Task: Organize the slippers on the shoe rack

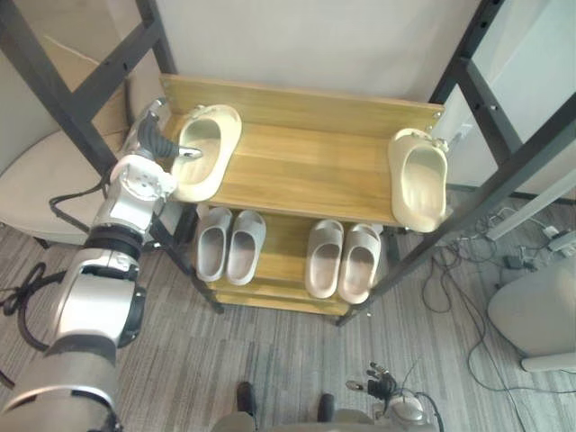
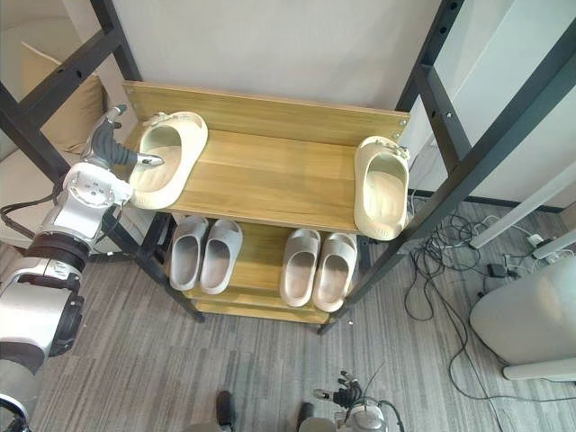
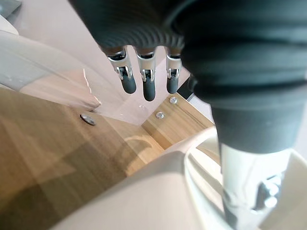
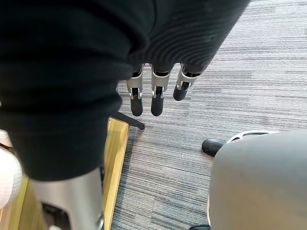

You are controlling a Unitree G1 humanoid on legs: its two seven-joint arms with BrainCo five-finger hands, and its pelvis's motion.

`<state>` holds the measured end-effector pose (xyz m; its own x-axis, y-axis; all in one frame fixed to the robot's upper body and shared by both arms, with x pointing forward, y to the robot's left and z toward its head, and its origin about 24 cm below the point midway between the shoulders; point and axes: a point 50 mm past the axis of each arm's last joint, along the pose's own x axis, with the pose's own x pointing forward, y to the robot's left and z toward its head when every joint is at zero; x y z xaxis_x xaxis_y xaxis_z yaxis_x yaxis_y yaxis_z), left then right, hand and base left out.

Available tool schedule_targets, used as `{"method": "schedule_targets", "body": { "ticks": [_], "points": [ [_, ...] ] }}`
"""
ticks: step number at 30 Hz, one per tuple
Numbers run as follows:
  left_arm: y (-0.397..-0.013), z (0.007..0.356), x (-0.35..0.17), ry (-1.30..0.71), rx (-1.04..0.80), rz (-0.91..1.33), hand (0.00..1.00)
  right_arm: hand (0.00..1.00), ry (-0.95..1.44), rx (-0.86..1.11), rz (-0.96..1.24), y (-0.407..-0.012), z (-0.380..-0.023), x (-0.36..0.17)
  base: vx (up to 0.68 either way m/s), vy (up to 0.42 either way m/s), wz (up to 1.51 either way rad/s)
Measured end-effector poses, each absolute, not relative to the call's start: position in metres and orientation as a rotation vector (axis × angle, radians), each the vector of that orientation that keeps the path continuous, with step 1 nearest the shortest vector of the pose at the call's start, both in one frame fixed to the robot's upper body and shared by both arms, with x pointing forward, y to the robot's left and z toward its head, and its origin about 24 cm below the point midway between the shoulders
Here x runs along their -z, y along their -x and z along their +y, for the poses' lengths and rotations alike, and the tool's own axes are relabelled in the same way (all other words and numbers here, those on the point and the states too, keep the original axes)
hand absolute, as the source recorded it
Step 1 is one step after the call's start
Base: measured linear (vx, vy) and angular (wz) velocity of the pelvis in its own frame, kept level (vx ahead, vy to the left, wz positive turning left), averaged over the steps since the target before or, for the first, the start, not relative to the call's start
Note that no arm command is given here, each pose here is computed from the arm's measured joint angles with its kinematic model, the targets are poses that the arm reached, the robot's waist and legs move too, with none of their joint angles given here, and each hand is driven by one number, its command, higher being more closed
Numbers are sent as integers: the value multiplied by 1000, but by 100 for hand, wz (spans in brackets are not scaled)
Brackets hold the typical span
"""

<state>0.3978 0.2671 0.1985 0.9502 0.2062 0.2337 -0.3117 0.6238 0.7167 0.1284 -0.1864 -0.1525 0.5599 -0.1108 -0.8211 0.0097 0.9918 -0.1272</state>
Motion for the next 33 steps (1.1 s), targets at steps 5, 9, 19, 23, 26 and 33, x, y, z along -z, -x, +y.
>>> {"method": "schedule_targets", "body": {
  "ticks": [5,9,19,23,26,33],
  "points": [
    [-399,266,-200,-828,-299,-140,100,0,102,70,972,-129,-183,153,-53,8,-7],
    [-400,262,-203,-805,-299,-148,100,0,88,69,974,-129,-178,153,0,0,0],
    [-404,248,-198,-756,-264,-151,100,0,83,65,976,-129,-176,154,-15,-4,5],
    [-408,227,-194,-718,-214,-173,100,0,84,62,977,-130,-176,153,-26,9,7],
    [-407,210,-191,-669,-196,-203,100,0,87,54,977,-130,-174,154,-41,2,3],
    [-405,150,-181,-582,-58,-273,100,0,102,33,973,-133,-172,153,-27,-8,4]
  ]
}}
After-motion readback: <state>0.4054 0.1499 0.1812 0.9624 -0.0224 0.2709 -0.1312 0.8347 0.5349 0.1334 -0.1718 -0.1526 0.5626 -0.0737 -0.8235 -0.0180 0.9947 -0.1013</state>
